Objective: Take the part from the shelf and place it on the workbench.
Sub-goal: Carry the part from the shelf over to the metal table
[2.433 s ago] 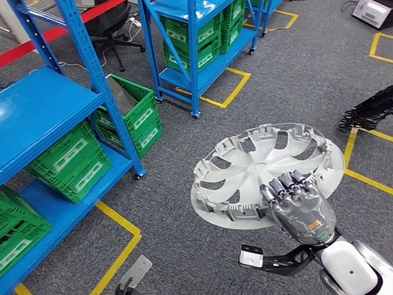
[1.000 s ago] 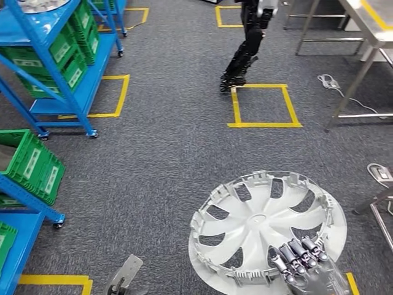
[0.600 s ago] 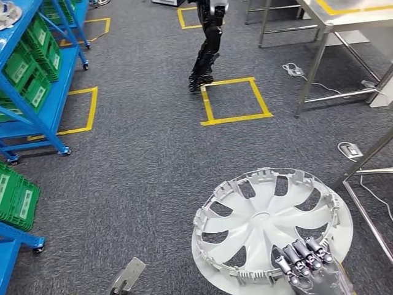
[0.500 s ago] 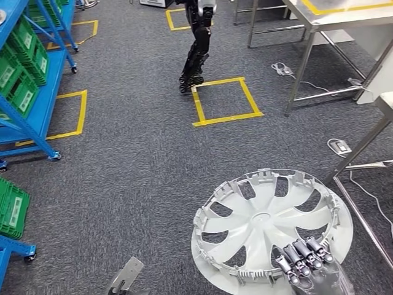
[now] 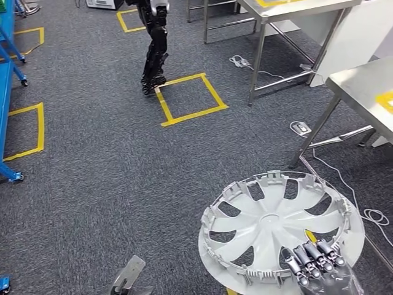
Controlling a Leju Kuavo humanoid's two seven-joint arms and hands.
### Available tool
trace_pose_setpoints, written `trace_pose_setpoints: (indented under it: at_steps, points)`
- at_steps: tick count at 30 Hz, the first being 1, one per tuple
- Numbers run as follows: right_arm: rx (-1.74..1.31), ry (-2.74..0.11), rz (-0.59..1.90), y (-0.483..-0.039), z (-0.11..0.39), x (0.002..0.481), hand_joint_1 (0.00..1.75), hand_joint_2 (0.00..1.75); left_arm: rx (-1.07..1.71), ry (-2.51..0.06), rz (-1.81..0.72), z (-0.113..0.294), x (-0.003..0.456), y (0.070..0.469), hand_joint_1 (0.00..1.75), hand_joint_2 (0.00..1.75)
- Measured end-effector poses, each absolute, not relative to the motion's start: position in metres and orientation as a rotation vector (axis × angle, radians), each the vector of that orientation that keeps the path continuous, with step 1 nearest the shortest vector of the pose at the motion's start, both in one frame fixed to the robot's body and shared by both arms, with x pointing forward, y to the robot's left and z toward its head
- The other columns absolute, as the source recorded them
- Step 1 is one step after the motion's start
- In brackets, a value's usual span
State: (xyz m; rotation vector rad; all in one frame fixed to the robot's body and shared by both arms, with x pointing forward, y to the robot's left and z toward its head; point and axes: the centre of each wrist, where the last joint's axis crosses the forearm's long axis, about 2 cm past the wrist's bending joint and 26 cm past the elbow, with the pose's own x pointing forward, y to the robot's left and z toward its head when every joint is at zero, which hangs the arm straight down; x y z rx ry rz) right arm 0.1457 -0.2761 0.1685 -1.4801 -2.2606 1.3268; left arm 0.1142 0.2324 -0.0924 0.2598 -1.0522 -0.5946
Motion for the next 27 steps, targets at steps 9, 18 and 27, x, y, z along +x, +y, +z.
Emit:
trace_pose_setpoints:
  at_steps: [9,18,27]
  points:
    - [-1.495,-2.253,1.319,-0.2782,0.1702,0.1451,1.75,1.75,0.259,-1.066,-0.593,-0.0916,0.1173,0.2325,0.0,1.75]
    - [-1.506,-2.249,1.32,-0.279,0.1707,0.146,1.75,1.75,0.264,-1.064,-0.588,-0.092,0.1166,0.2345,0.0,1.75]
    - [-1.536,-2.209,1.314,-0.2855,0.1706,0.1441,1.75,1.75,0.258,-1.067,-0.587,-0.0921,0.115,0.2317,0.0,1.75]
